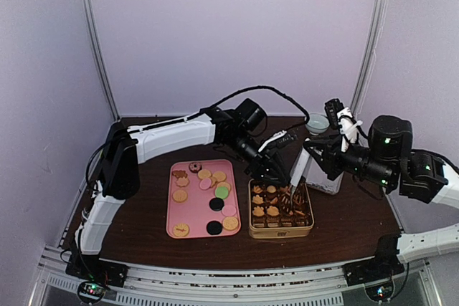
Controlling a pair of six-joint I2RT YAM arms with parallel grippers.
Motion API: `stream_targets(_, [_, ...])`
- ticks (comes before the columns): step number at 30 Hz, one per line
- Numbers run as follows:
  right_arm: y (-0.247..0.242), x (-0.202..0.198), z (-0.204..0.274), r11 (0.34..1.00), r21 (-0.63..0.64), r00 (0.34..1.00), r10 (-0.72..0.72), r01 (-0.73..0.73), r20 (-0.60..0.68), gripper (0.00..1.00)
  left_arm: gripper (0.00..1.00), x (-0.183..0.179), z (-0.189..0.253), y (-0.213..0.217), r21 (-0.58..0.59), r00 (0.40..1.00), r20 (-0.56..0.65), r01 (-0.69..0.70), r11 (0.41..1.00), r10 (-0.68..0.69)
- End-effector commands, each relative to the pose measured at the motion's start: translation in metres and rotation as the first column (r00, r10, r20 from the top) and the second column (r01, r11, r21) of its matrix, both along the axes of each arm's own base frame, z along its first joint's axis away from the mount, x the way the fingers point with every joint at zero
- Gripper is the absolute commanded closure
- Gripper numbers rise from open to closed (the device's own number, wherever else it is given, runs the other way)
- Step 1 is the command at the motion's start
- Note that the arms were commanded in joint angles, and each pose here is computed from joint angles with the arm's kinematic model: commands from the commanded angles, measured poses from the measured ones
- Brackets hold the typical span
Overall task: Pack the cookies
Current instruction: Pick up the clamp from the empty pocket of the box, then pass from the right arm to the left
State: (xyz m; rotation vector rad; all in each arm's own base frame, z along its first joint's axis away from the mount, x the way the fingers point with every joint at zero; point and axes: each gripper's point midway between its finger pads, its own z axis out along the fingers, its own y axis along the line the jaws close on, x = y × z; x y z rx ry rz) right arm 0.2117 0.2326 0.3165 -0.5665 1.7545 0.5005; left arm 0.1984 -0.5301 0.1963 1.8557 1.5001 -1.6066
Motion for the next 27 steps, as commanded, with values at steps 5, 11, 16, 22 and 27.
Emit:
stream_targets(5, [0.003, -0.002, 0.056, 0.994, 0.107, 0.996, 0.022, -0.031, 0.083, 0.8, 0.51, 0.006, 0.032, 0.018, -0.049, 0.998, 0.055, -0.011, 0.999, 0.014])
stream_targets(11, [0.011, -0.001, 0.066, 0.986, 0.154, 0.994, 0.043, -0.057, 0.096, 0.8, 0.57, 0.003, 0.047, 0.036, -0.063, 0.999, 0.048, -0.014, 0.998, 0.018])
stream_targets(16, [0.021, 0.0, 0.082, 0.976, 0.202, 0.99, 0.059, -0.084, 0.128, 0.8, 0.53, -0.011, 0.047, 0.053, -0.035, 0.999, 0.034, 0.002, 0.999, -0.001])
stream_targets(22, [0.036, 0.001, 0.094, 0.965, 0.228, 0.985, 0.1, -0.13, 0.142, 0.81, 0.36, -0.013, 0.038, 0.07, 0.007, 0.997, 0.075, -0.031, 1.0, 0.03])
stream_targets(27, [0.037, -0.001, 0.101, 0.959, 0.245, 0.983, 0.109, -0.143, 0.147, 0.81, 0.35, 0.008, 0.041, 0.082, 0.014, 0.992, 0.084, -0.093, 0.996, 0.091])
